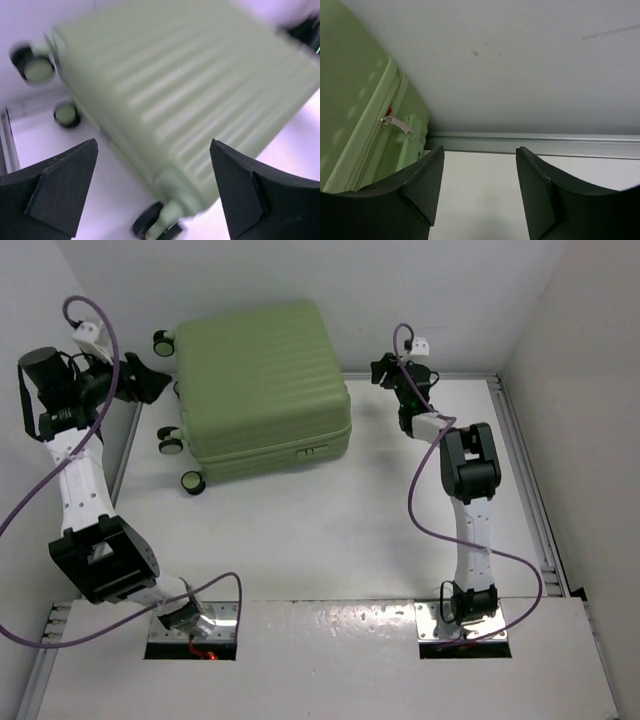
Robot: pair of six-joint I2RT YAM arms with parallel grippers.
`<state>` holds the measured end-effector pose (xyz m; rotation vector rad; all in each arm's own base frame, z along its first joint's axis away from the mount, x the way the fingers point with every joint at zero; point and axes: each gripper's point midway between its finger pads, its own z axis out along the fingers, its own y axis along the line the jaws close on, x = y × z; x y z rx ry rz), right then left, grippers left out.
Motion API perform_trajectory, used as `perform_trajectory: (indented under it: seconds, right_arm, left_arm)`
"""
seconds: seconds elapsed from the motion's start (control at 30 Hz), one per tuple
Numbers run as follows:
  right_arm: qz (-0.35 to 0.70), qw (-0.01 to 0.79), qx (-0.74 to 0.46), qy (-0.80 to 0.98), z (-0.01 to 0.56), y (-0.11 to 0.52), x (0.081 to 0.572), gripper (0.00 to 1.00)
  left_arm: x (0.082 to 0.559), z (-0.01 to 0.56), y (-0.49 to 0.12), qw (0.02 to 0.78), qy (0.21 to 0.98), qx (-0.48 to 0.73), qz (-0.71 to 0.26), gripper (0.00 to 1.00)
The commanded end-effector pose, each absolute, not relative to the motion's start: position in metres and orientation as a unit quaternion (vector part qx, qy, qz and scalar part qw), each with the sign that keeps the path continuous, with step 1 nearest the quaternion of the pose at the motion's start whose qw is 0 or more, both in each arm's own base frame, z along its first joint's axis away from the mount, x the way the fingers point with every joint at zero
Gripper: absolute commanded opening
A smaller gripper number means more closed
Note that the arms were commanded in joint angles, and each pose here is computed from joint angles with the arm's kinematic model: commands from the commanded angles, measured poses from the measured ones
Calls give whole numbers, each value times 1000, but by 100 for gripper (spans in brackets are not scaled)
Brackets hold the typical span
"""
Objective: Pack the luggage
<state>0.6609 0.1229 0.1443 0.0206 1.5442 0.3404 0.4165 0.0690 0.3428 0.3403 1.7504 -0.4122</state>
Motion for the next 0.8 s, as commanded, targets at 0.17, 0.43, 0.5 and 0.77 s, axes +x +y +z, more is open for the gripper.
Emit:
perform_trajectory:
  seconds: [0.17, 0.43, 0.5, 0.77]
  right_arm:
    - [321, 548, 120, 763, 109, 148, 685, 40]
    - [345, 533, 71, 770, 102, 171, 684, 34]
    - [370, 518, 55, 770, 92, 186, 671, 32]
    - [468, 472, -73, 743, 97, 262, 613, 37]
  left_arm:
    - [485, 365, 131, 640, 741, -94, -180, 92]
    - [543, 265, 169, 545, 813, -202, -46, 51]
    - [564, 236, 160, 520, 829, -199, -54, 50]
    - [630, 190, 114, 512, 840, -136, -122, 47]
